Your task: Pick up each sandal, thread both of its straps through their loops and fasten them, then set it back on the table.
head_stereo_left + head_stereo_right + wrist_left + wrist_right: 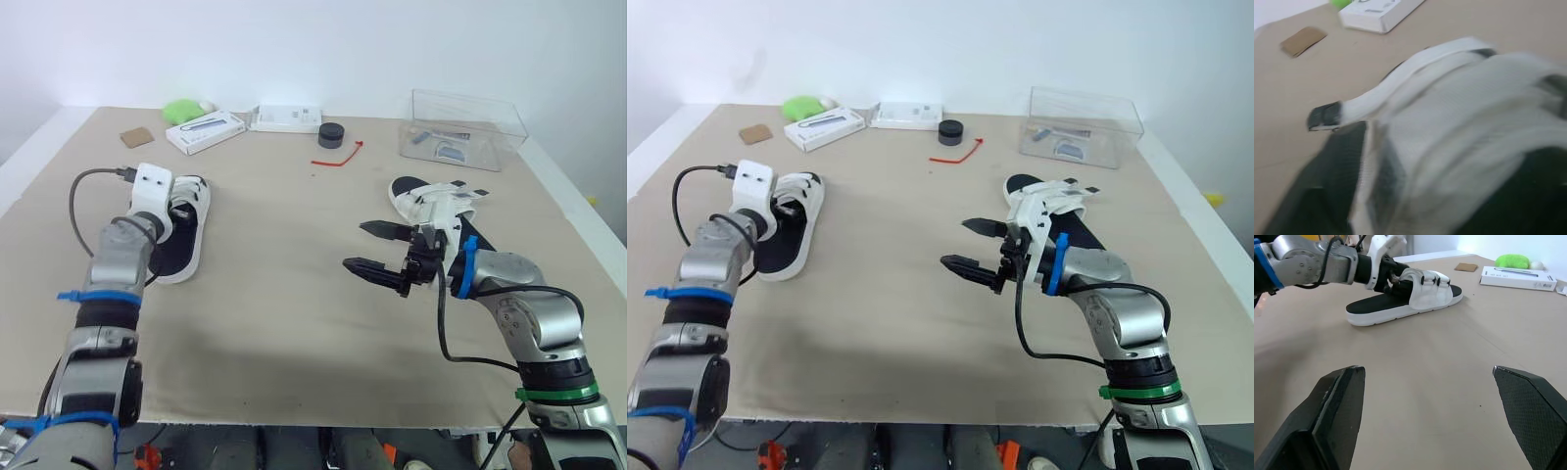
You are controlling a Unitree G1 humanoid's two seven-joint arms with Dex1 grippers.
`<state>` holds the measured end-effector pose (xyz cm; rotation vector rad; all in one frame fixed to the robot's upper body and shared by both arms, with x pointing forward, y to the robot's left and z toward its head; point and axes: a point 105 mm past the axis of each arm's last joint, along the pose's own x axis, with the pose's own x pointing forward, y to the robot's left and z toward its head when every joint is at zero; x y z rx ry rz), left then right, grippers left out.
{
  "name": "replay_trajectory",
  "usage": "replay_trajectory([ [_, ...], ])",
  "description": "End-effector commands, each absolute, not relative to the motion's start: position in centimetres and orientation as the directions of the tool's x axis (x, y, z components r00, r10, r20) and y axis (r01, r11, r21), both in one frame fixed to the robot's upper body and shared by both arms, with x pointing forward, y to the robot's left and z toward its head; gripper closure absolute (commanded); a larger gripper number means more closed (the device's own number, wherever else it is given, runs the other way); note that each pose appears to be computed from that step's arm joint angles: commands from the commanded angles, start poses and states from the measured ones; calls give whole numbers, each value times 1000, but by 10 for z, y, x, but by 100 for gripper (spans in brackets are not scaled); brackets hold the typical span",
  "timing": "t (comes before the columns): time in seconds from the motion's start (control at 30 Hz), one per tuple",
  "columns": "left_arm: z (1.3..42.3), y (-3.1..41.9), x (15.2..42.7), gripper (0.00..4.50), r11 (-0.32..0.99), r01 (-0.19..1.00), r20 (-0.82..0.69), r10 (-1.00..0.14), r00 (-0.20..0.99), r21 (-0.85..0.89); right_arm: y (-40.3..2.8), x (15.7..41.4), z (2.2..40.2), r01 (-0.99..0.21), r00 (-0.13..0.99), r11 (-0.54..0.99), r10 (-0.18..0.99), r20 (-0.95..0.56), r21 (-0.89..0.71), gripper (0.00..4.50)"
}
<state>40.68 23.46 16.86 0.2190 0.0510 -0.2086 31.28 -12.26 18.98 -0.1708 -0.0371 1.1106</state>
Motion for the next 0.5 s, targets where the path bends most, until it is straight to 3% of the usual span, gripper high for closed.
replay_trajectory([
  [0.03,200,215,378,5,901,395,35,-408,912,181,-134,311,203,-872,464,450,885,-29,-194,0],
  [0.2,190,202,324,5,748,637,-70,-637,768,186,-161,302,197,-871,476,462,877,-57,-165,0],
  [0.5,181,196,287,5,507,793,-254,-762,596,338,-179,291,188,-884,459,439,881,-116,-160,0],
])
